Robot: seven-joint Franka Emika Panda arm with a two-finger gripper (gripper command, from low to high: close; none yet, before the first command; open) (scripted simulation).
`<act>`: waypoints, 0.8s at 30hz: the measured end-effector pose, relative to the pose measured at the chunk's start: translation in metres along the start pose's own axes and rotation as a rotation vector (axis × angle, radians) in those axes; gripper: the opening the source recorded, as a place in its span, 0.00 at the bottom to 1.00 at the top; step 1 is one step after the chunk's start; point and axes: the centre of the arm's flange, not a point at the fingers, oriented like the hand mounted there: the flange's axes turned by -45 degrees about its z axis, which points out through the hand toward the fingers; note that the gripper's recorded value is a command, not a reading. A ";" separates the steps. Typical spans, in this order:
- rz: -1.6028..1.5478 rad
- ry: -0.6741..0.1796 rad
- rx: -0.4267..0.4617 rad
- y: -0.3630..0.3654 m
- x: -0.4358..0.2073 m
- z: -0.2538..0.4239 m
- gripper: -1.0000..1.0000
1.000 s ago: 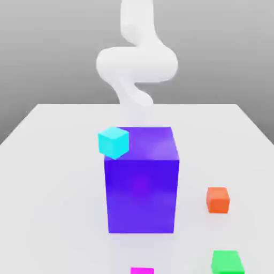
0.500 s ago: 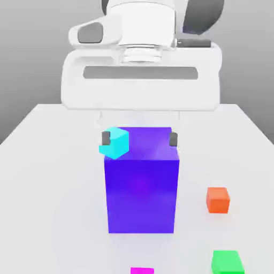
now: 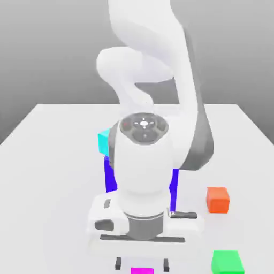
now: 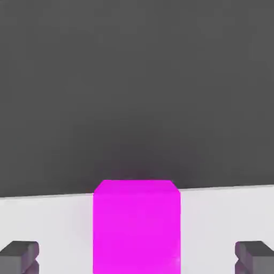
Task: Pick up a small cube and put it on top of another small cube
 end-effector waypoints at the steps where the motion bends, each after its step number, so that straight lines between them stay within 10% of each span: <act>1: 0.000 -0.001 0.000 0.000 -0.001 0.011 0.00; 12: -0.001 -0.001 0.000 0.000 -0.001 -0.036 0.00; 24: -0.177 -0.001 0.002 -0.174 -0.045 -0.079 0.00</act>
